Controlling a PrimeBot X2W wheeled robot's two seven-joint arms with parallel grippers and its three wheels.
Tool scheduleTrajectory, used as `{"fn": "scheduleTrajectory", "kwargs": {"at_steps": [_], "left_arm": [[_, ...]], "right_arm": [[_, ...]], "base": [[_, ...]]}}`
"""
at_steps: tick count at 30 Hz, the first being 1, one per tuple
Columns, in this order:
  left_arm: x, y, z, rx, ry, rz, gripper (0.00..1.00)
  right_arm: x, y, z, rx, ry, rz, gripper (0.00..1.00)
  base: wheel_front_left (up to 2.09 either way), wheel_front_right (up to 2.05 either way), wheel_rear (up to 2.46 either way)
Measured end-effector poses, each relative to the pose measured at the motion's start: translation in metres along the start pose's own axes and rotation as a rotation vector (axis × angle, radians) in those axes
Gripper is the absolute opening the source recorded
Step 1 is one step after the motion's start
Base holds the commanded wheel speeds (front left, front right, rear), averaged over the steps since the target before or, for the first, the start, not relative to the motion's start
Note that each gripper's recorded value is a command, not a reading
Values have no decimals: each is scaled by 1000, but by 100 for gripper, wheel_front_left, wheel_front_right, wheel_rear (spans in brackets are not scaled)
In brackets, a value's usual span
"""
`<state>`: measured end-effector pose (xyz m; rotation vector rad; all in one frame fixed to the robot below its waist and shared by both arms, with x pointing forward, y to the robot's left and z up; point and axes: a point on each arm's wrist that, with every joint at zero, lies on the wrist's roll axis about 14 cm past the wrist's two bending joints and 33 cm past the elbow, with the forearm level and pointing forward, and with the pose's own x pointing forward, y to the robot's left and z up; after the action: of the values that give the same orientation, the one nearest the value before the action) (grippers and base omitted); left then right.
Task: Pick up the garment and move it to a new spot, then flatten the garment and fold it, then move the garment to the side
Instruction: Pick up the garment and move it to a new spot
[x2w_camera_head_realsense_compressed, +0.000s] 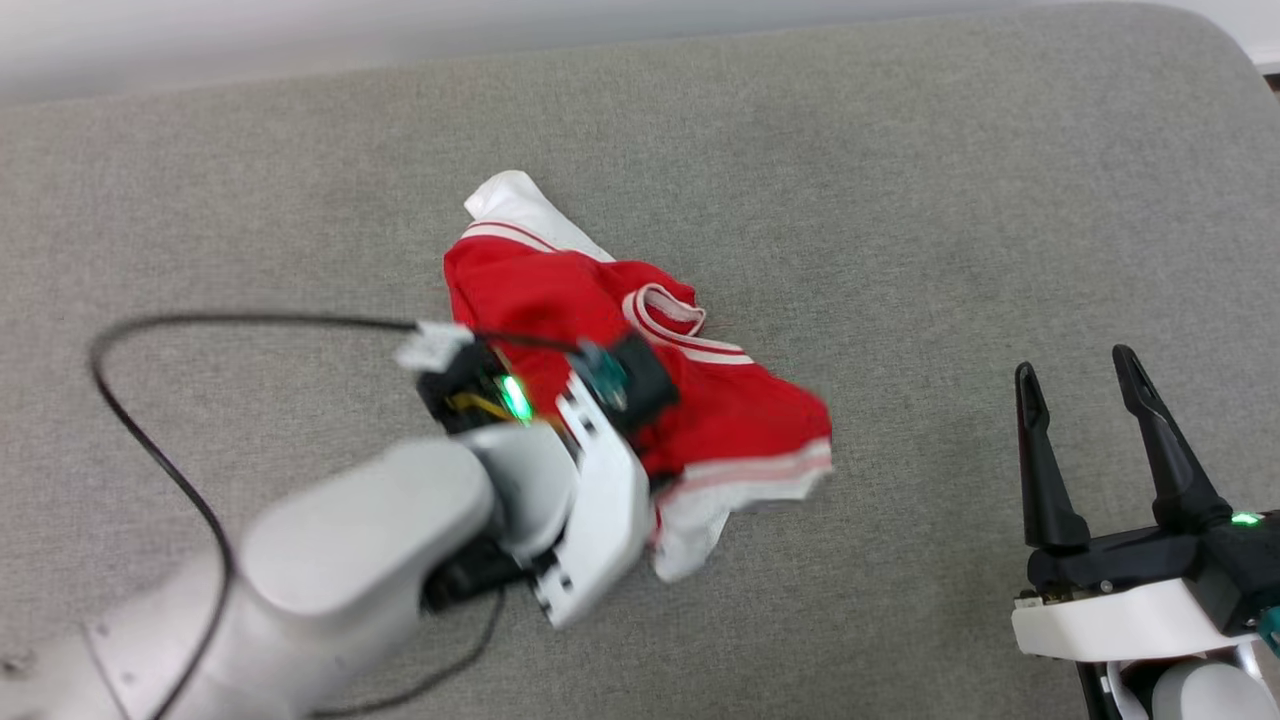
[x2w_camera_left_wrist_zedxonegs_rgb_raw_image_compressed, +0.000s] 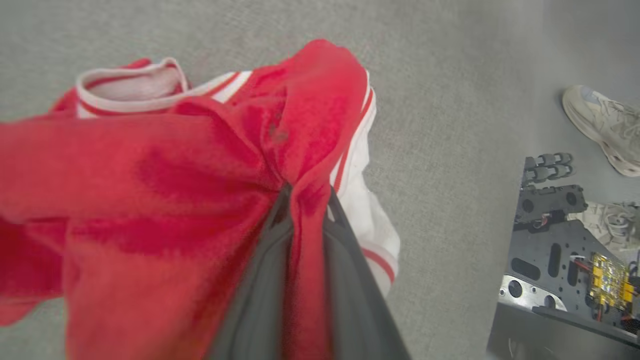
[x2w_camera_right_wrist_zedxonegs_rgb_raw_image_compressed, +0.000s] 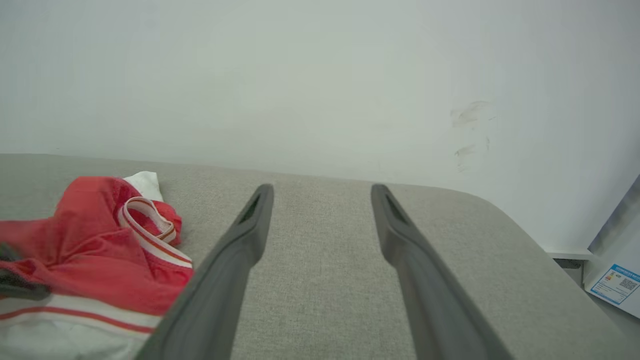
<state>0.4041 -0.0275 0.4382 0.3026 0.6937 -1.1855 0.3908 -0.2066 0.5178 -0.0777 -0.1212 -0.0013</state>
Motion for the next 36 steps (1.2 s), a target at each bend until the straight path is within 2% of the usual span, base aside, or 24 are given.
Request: {"fn": "scheduleTrajectory", "kwargs": {"at_steps": [5, 9, 10, 11, 19, 25, 28, 33, 34, 35, 36], "left_arm": [[22, -39, -38, -70, 76, -89, 0], [27, -62, -52, -83, 101, -125, 0], [27, -60, -50, -71, 84, -112, 42], [27, -56, -47, -58, 52, -90, 100], [-2, -14, 28, 36, -315, 131, 100], [-58, 22, 76, 84, -606, 412, 100], [-89, 40, 80, 101, -695, 573, 100], [-144, 75, 61, 53, -752, 862, 100], [-144, 75, 61, 53, -752, 862, 100], [-164, 83, 53, 51, -762, 964, 100], [-176, 86, 53, 39, -785, 1012, 100]], "right_arm": [[3, 1, -5, -6, 12, 6, 100], [3, 2, -6, -6, 15, 9, 100], [4, 3, -6, -8, 14, 12, 100], [4, 5, -5, -10, 13, 17, 100], [-1, 12, 3, -9, -7, 40, 100], [-4, 25, 12, 3, -34, 75, 100], [-3, 30, 17, 8, -50, 91, 100], [-4, 36, 20, 18, -59, 109, 100], [-4, 36, 20, 18, -59, 109, 100], [-3, 37, 21, 20, -62, 112, 100], [-3, 37, 21, 22, -62, 112, 100]], "base": [[0, 0, 0], [0, 0, 0], [0, 0, 0], [0, 0, 0], [0, 0, 0], [0, 0, 0], [0, 0, 0], [0, 0, 0], [0, 0, 0], [0, 0, 0], [0, 0, 0]]}}
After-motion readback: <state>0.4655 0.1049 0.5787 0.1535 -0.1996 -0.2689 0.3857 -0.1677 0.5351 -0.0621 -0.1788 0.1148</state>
